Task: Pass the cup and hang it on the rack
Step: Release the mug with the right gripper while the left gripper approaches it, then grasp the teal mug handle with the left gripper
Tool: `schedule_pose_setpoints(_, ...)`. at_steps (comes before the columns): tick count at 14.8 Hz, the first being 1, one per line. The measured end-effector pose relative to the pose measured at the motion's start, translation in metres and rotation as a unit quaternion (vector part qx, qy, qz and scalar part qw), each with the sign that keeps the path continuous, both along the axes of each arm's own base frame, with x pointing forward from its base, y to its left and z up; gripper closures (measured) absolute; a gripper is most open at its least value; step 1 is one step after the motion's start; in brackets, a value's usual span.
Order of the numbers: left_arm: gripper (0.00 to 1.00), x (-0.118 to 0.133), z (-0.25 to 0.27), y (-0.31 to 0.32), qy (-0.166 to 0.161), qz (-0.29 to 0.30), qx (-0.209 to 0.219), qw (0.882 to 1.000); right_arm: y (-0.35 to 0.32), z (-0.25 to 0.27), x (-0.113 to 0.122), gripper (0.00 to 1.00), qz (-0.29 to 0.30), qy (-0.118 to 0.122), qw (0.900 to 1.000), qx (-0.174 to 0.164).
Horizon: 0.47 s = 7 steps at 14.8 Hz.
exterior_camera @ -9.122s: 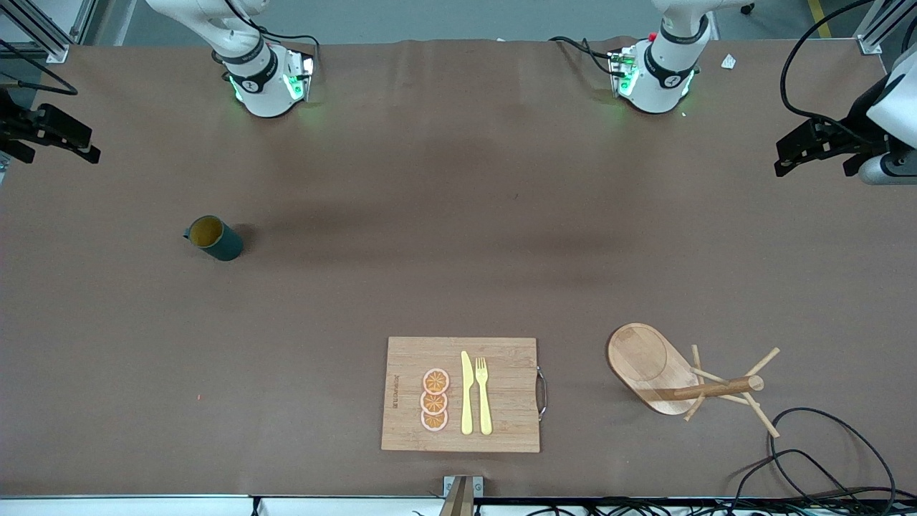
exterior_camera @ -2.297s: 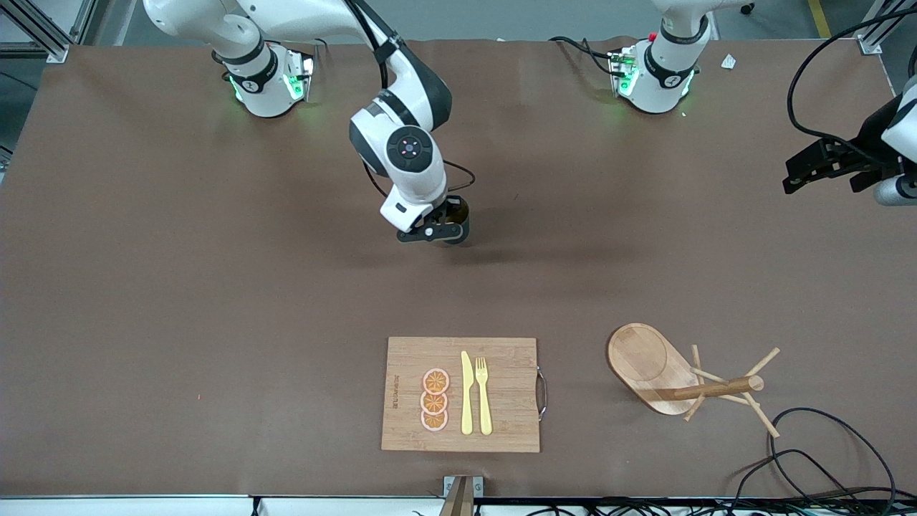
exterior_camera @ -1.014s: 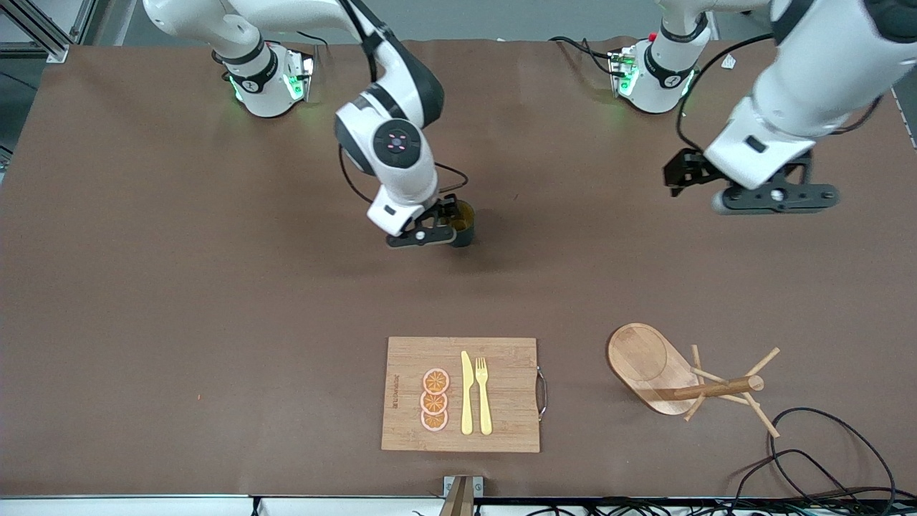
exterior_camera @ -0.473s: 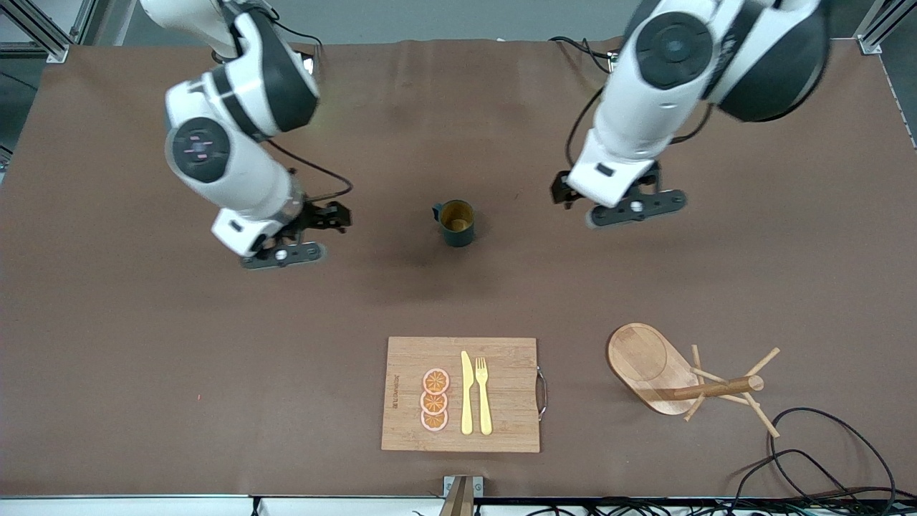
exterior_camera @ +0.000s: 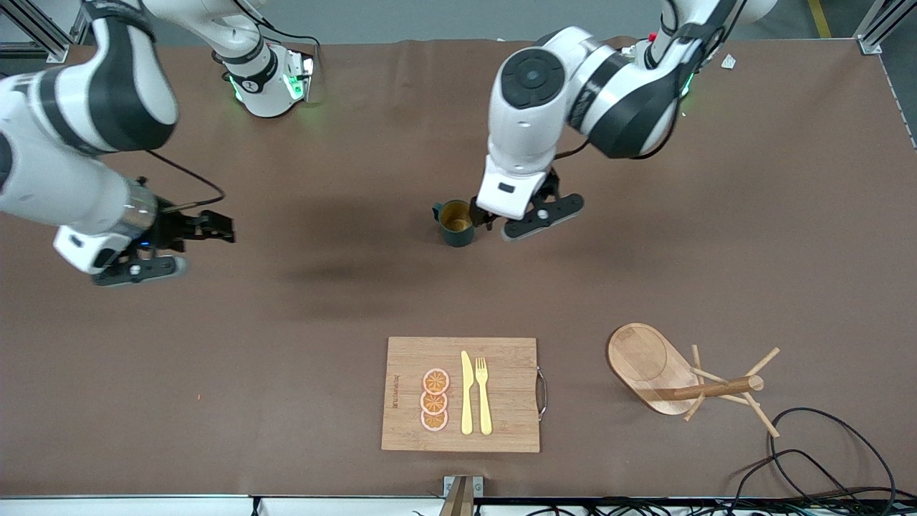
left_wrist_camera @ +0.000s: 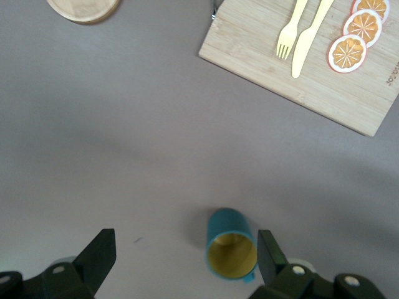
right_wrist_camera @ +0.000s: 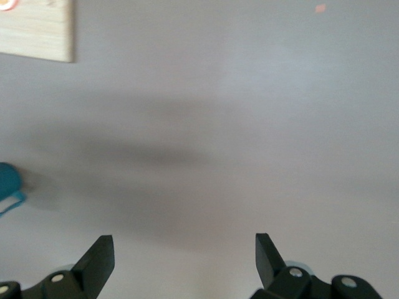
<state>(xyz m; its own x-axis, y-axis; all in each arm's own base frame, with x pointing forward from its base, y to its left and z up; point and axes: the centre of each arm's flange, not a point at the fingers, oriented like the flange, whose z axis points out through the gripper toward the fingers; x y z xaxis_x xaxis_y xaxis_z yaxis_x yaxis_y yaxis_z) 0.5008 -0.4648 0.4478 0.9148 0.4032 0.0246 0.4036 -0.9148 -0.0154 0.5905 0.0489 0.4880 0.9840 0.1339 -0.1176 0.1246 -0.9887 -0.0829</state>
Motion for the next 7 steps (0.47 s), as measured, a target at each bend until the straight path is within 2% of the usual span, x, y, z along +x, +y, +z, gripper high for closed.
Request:
schedule_pose_setpoints(4, 0.0, -0.023, -0.056, -0.052, -0.021, 0.026, 0.028, 0.999, -0.029, 0.025, -0.007, 0.0, -0.01, -0.001, 1.0, -0.018)
schedule_pose_setpoints(7, 0.0, -0.042, -0.088, -0.092, -0.043, 0.075, 0.039, 0.995, -0.038, 0.053, -0.009, 0.0, -0.01, -0.007, 0.999, -0.038)
